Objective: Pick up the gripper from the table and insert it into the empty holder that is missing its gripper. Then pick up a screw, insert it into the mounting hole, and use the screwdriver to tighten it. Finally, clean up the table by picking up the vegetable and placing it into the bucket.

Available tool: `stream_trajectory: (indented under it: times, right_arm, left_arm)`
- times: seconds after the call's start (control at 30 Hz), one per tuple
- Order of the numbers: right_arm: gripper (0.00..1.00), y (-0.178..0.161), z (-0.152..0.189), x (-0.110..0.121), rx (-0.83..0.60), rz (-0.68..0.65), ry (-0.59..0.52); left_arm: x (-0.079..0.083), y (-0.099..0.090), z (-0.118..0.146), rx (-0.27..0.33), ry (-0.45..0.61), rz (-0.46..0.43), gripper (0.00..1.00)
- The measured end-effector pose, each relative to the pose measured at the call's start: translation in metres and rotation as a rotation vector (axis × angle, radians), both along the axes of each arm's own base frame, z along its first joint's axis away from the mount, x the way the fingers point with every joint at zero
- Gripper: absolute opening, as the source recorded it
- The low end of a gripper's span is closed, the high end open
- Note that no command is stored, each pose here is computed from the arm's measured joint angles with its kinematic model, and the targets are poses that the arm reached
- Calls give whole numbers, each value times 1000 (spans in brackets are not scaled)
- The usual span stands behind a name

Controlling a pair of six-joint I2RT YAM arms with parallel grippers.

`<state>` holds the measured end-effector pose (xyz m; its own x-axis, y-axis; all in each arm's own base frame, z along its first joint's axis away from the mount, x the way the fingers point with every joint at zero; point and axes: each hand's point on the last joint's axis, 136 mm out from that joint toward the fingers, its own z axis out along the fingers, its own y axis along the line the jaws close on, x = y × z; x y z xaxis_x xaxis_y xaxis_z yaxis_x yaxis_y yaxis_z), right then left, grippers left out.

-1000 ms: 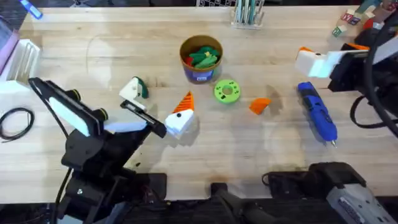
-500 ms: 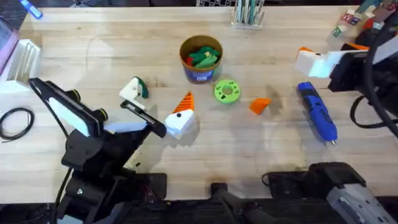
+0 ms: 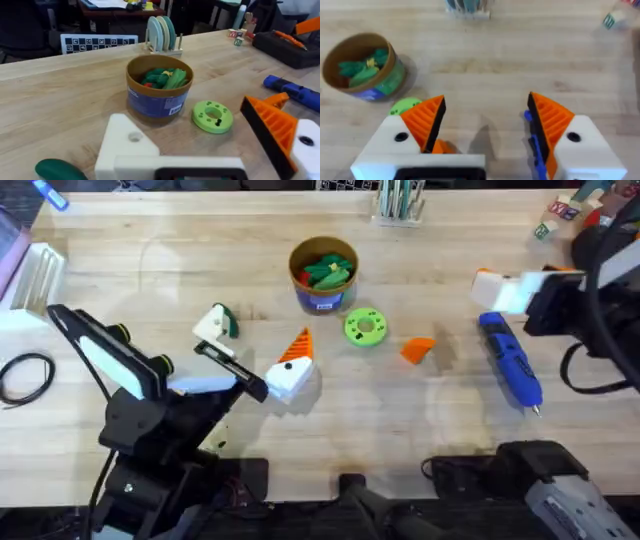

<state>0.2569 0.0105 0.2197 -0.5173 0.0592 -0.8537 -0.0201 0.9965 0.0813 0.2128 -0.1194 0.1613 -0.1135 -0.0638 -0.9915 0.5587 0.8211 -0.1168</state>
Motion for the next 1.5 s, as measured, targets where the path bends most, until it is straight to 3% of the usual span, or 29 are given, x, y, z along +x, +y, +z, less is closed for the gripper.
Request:
stream_trajectory:
  times: [0.23,0.53,0.73,0.93,1.07,1.23,1.3,1.37,1.5]
  right_arm:
    - [994,4,-24,-16,53,-8,121]
    - [994,51,-54,-53,-31,315,506]
    - [991,74,-70,-56,-155,495,608]
    - [971,81,-101,-46,-226,555,724]
    - [690,84,-118,-34,-244,567,756]
    - [465,84,-127,-30,-257,572,785]
    - [299,84,-127,-30,-259,574,783]
    - [58,84,-127,-28,-263,574,777]
    - [13,84,-125,-28,-263,574,778]
  left_arm:
    - [-13,-17,1,-8,-2,-126,987]
    - [-37,-39,2,-19,3,-315,986]
    - [-48,-47,2,-23,8,-391,987]
    - [-51,-49,2,-24,10,-415,988]
    - [-52,-49,2,-26,13,-421,987]
    - [-53,-50,2,-27,13,-426,986]
    - [-53,-50,2,-27,13,-428,987]
    - [-54,-50,2,-27,13,-429,988]
    - [-54,-50,2,-27,14,-429,988]
